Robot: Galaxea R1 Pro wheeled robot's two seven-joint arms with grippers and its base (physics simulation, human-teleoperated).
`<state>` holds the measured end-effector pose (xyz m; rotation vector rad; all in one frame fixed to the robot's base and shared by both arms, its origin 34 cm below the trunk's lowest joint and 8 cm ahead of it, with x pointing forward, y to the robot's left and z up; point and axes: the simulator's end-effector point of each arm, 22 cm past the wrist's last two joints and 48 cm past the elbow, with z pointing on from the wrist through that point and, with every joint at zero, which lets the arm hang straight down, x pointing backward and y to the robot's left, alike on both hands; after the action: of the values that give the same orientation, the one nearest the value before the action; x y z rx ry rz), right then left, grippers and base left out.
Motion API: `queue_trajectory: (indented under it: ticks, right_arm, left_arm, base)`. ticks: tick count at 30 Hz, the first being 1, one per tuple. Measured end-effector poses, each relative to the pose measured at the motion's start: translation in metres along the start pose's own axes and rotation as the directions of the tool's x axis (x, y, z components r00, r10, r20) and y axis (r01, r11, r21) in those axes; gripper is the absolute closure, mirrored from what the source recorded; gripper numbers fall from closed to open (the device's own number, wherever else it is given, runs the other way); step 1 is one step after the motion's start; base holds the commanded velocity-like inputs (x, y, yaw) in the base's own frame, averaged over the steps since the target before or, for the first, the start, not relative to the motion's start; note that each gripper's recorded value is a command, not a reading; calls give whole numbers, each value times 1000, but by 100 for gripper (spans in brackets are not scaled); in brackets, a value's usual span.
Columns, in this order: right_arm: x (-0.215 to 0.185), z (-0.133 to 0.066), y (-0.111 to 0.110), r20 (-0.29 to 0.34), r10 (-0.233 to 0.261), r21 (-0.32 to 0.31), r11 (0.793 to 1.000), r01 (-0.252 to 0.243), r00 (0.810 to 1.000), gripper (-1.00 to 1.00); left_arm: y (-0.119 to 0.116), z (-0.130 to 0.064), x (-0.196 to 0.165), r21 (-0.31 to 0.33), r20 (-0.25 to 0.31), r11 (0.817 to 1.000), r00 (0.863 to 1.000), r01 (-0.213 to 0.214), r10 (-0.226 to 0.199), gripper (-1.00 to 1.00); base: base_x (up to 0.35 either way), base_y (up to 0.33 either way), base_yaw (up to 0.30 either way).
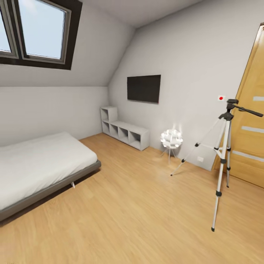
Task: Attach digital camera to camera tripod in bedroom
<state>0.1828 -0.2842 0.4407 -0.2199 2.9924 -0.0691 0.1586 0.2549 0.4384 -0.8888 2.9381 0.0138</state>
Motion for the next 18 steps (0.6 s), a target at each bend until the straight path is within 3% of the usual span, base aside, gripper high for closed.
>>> queue_trajectory:
  ticks: [10, 18]
  right_arm:
    - [0, 0, 0, 0, 0, 0, 1000, 0, 1000, -100]
    - [0, 0, 0, 0, 0, 0, 1000, 0, 1000, -100]
  left_arm:
    - [0, 0, 0, 0, 0, 1000, 1000, 0, 0, -100]
    - [-1, 0, 0, 2, 0, 1000, 1000, 0, 0, -100]
  base:
    - [318, 19, 300]
    - [315, 132, 300]
